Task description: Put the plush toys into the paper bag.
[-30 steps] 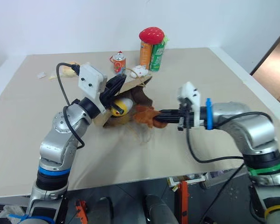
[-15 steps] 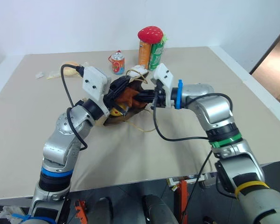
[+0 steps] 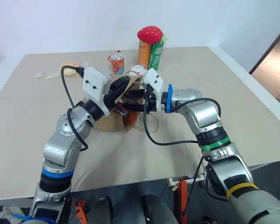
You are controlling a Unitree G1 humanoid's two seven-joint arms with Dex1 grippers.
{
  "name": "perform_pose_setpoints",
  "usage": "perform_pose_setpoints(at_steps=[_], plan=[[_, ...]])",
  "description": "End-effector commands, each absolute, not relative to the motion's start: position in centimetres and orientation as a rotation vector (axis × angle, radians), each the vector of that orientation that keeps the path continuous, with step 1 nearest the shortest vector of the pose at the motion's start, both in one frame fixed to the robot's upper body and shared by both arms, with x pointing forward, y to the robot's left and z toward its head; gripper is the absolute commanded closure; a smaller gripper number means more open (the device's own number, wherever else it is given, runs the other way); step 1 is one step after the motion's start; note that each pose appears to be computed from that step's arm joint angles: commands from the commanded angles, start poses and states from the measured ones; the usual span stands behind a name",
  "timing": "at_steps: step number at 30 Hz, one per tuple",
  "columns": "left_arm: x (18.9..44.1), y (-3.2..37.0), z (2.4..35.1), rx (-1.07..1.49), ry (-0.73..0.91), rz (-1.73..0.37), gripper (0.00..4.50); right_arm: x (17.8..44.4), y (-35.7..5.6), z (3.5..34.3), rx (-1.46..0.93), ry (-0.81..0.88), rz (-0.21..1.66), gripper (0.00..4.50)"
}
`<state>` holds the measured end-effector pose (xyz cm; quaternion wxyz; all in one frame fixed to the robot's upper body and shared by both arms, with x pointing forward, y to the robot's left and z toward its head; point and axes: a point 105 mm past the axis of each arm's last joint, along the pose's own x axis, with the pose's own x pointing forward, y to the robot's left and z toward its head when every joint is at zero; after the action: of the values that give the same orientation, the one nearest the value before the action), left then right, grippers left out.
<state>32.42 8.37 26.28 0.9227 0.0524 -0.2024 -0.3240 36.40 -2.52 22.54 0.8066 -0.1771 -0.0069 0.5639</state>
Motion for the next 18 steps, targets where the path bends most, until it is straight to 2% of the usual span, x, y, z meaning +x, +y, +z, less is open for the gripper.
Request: perform_pose_setpoints(at_steps=[1,5,11,18], plan=[[32.2,8.8,27.5,0.123,-0.471,-0.655,4.5,35.8,-3.3,24.1,-0.382,-0.086,1.192,0.37],[32.1,8.9,27.5,0.123,-0.472,-0.657,4.5,36.3,-5.6,24.1,-0.377,-0.064,1.141,0.37],[32.0,8.9,27.5,0.123,-0.47,-0.659,4.5,37.8,-10.9,20.2,-0.446,0.092,1.002,0.37],[32.1,8.9,27.4,0.133,-0.463,-0.667,4.5,38.4,-9.6,16.8,-0.38,0.129,0.985,0.37]])
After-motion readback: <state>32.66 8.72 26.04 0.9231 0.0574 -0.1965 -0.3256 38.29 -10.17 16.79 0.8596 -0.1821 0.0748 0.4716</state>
